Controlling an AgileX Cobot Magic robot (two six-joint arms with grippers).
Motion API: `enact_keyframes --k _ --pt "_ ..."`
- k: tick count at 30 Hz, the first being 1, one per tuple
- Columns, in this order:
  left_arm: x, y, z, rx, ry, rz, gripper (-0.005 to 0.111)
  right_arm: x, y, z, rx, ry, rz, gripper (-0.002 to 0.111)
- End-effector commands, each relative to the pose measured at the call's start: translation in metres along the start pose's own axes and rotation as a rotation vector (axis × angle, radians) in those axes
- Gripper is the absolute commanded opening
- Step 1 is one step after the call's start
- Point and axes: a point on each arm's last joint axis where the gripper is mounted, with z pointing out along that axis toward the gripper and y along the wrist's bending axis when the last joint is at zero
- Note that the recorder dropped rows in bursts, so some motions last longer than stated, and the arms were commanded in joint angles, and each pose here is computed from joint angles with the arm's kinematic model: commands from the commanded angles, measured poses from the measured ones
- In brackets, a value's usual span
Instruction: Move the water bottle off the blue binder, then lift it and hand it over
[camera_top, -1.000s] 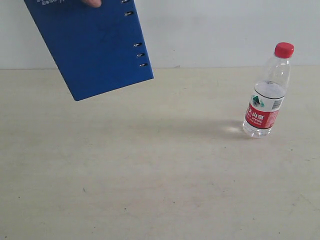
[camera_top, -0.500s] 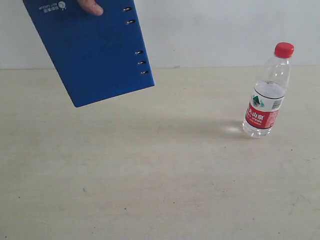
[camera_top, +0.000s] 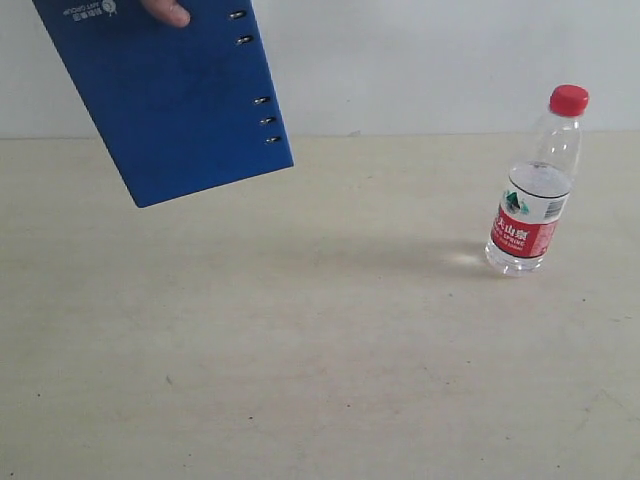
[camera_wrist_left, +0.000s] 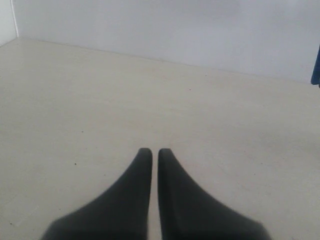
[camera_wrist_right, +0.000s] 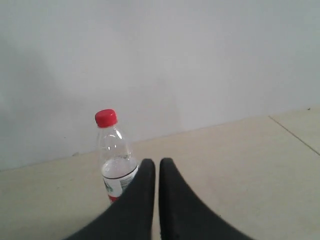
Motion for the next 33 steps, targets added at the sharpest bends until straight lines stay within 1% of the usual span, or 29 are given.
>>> enact_keyframes --k 1,3,4,5,6,8,9,10,11,12,13,16,18,23,33 --pt "0.000 0.000 0.000 0.005 -0.004 0.011 0.004 0.029 -0.003 0.009 -0.006 0.052 -0.080 0.000" --pt "0.000 0.000 0.000 0.005 -0.004 0.011 0.004 0.070 -0.007 0.018 -0.034 0.117 -0.151 0.000" --pt "0.000 0.000 0.000 0.005 -0.004 0.011 0.004 0.066 -0.005 0.019 -0.053 0.072 -0.160 0.000" --pt "0.000 0.000 0.000 0.005 -0.004 0.011 0.004 0.073 -0.007 0.018 -0.033 0.149 -0.163 0.000" --pt "0.000 0.000 0.000 0.005 -0.004 0.011 0.004 0.074 -0.008 0.018 -0.031 0.159 -0.180 0.000" --pt "0.000 0.000 0.000 0.005 -0.004 0.011 0.004 0.079 -0.008 0.017 -0.030 0.219 -0.100 0.000" --pt "0.000 0.000 0.000 0.005 -0.004 0.011 0.004 0.079 -0.006 0.017 -0.039 0.224 -0.058 0.000" --pt "0.000 0.000 0.000 0.005 -0.004 0.011 0.004 0.080 -0.007 0.016 -0.035 0.229 -0.066 0.000" --pt "0.000 0.000 0.000 0.005 -0.004 0.011 0.004 0.080 -0.008 0.016 -0.029 0.230 -0.093 0.000" --pt "0.000 0.000 0.000 0.005 -0.004 0.011 0.004 0.080 -0.008 0.016 -0.029 0.227 -0.169 0.000" --pt "0.000 0.000 0.000 0.005 -0.004 0.011 0.004 0.080 -0.009 0.016 -0.030 0.233 -0.200 0.000" --pt "0.000 0.000 0.000 0.005 -0.004 0.011 0.004 0.081 -0.009 0.016 -0.028 0.244 -0.221 0.000" --pt "0.000 0.000 0.000 0.005 -0.004 0.011 0.004 0.081 -0.008 0.016 -0.049 0.242 -0.280 0.000" --pt "0.000 0.000 0.000 0.005 -0.004 0.011 0.004 0.081 -0.003 0.016 -0.109 0.235 -0.309 0.000" --pt "0.000 0.000 0.000 0.005 -0.004 0.011 0.004 0.082 -0.003 0.016 -0.104 0.238 -0.325 0.000"
